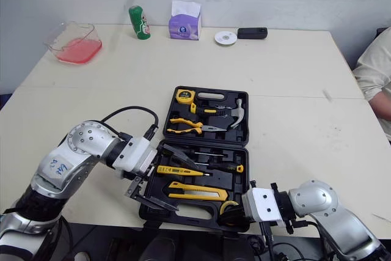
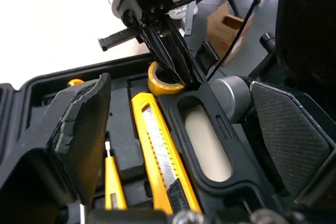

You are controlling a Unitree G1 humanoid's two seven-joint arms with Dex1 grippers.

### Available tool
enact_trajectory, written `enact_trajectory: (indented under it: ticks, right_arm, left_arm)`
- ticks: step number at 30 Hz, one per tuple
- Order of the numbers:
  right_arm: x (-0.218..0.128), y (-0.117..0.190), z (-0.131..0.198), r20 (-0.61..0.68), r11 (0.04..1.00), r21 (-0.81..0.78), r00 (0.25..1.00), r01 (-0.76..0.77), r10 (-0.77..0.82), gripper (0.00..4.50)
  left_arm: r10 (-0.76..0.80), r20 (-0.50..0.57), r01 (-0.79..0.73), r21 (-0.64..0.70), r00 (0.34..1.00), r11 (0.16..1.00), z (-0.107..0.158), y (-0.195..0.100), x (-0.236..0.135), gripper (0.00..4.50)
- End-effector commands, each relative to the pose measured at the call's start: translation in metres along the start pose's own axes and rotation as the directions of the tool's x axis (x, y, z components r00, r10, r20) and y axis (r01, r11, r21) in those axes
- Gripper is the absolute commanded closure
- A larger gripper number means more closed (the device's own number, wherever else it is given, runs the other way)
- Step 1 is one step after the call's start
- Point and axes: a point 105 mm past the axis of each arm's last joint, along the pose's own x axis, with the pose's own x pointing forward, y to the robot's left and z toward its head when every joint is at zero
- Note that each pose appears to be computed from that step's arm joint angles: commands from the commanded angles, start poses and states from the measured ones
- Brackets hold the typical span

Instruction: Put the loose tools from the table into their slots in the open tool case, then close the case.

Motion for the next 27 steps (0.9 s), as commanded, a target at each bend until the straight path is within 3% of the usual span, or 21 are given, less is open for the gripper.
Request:
enact_trajectory:
  ticks: [1,9,14,19,23,27]
  right_arm:
    - [-0.006,0.011,-0.043,-0.122,0.990,0.138,0.992,0.034,-0.017,4.40]
    - [-0.008,0.006,-0.044,-0.083,0.980,0.164,0.992,0.112,-0.100,4.40]
    - [-0.008,-0.004,-0.009,0.042,0.971,0.209,0.990,0.120,-0.132,4.40]
    - [-0.025,-0.020,0.027,0.104,0.956,0.245,0.976,0.160,-0.190,4.40]
    - [-0.058,-0.055,0.015,-0.013,0.892,0.209,0.914,0.400,-0.406,4.40]
    - [-0.083,-0.070,-0.004,-0.111,0.831,0.175,0.850,0.527,-0.516,4.40]
  left_arm:
    - [0.004,-0.007,-0.003,0.026,1.000,1.000,0.002,0.001,-0.002,0.00]
    - [0.016,-0.004,-0.016,0.032,1.000,0.999,0.002,0.005,-0.002,0.00]
    - [0.043,-0.005,-0.043,0.026,0.999,0.999,0.001,0.007,-0.005,0.00]
    - [0.163,-0.057,-0.164,-0.024,0.985,0.986,-0.013,0.012,-0.023,0.00]
    - [0.353,-0.158,-0.369,-0.093,0.922,0.925,-0.039,0.019,-0.055,0.00]
    - [0.480,-0.230,-0.514,-0.119,0.846,0.849,-0.058,0.021,-0.083,0.00]
